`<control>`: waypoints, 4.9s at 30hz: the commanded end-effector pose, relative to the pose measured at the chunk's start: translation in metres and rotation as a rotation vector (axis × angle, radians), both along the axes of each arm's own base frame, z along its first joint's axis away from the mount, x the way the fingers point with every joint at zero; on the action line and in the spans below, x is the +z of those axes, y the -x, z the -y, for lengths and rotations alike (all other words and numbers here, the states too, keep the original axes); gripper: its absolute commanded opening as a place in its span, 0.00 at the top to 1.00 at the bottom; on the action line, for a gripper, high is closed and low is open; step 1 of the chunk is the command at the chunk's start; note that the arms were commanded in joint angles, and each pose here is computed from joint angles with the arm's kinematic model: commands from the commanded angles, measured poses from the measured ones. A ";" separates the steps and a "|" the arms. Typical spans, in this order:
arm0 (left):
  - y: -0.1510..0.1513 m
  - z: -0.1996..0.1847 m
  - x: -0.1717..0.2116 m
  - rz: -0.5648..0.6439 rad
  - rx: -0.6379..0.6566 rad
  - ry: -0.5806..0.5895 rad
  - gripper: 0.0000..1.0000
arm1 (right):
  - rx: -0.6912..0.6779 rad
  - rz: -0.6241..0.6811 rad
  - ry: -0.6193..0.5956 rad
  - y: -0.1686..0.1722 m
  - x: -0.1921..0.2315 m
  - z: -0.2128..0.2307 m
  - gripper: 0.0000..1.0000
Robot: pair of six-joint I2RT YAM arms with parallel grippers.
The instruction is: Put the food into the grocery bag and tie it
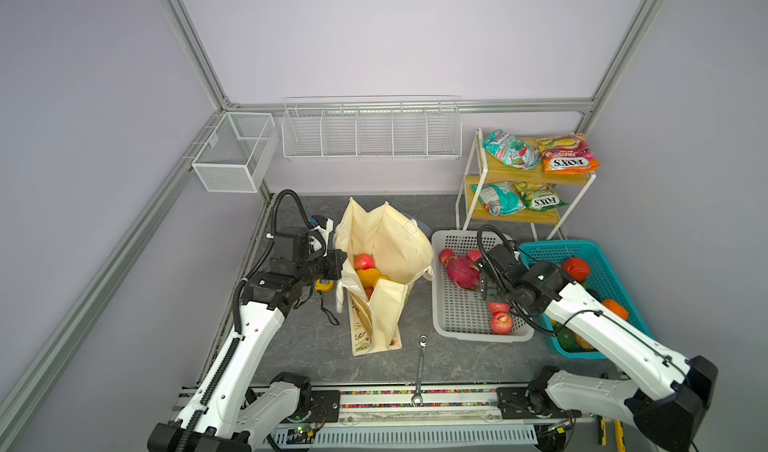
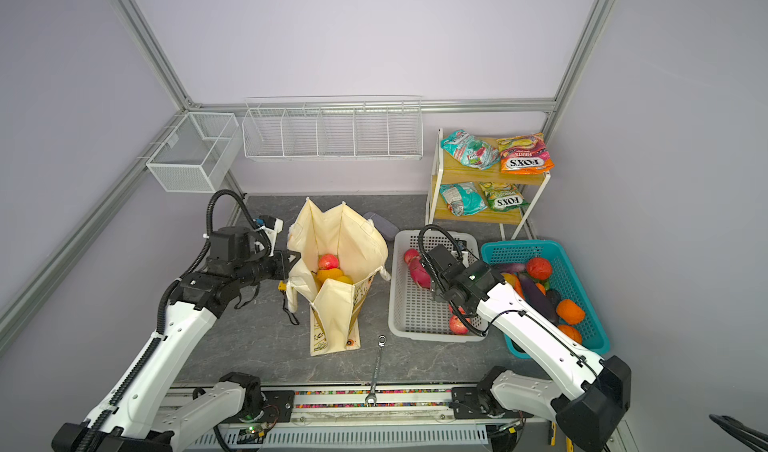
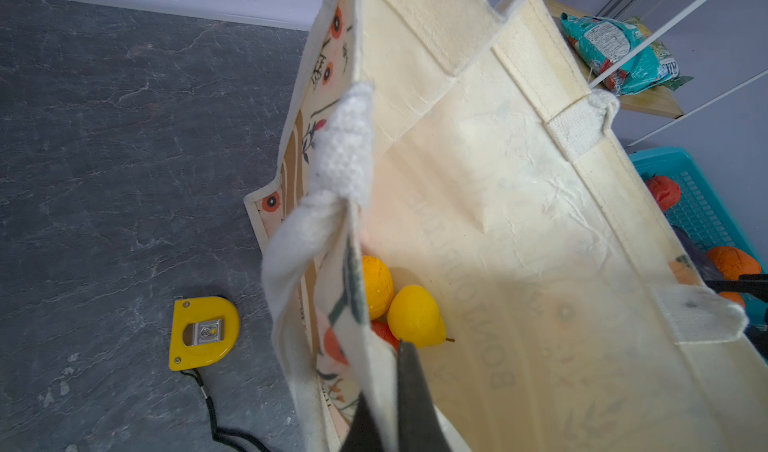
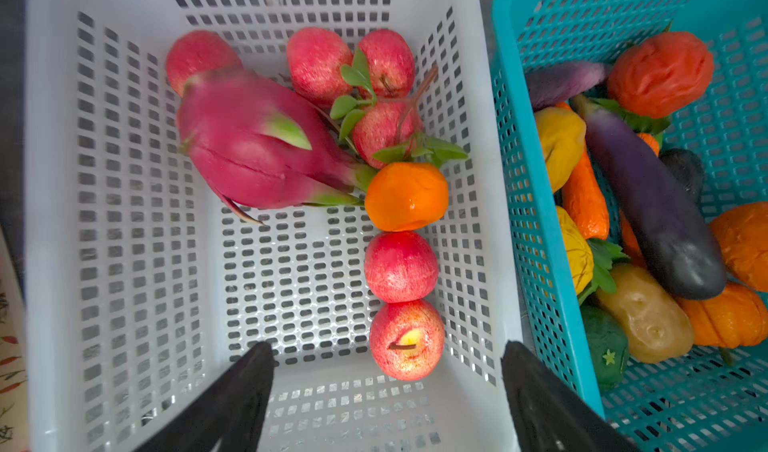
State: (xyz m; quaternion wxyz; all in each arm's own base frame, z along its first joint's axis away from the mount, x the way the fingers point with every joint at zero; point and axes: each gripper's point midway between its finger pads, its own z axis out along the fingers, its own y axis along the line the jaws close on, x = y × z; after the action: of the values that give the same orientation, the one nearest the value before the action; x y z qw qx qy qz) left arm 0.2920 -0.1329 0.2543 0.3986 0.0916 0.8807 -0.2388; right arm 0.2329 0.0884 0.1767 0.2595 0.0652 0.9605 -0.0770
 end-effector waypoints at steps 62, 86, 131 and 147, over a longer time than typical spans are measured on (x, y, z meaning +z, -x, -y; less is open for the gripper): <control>-0.002 -0.003 0.005 0.046 0.006 -0.026 1.00 | 0.076 -0.429 0.059 -0.014 -0.122 -0.004 0.06; -0.001 -0.004 0.008 0.058 0.007 -0.028 1.00 | -0.033 -0.411 -0.073 -0.024 -0.137 -0.014 0.12; 0.000 0.001 0.009 0.054 -0.012 -0.004 1.00 | 0.395 0.082 -0.386 -0.022 0.135 -0.143 0.57; 0.001 0.004 0.012 0.057 -0.025 0.013 1.00 | 0.661 -0.152 -0.359 -0.052 0.066 -0.324 0.56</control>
State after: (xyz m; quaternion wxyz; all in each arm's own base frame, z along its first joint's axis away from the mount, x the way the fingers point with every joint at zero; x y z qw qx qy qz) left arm 0.2906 -0.1329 0.2558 0.4011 0.0927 0.8792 -0.2398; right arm 0.2950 0.4083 0.2520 0.2150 -0.1905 0.9412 0.1779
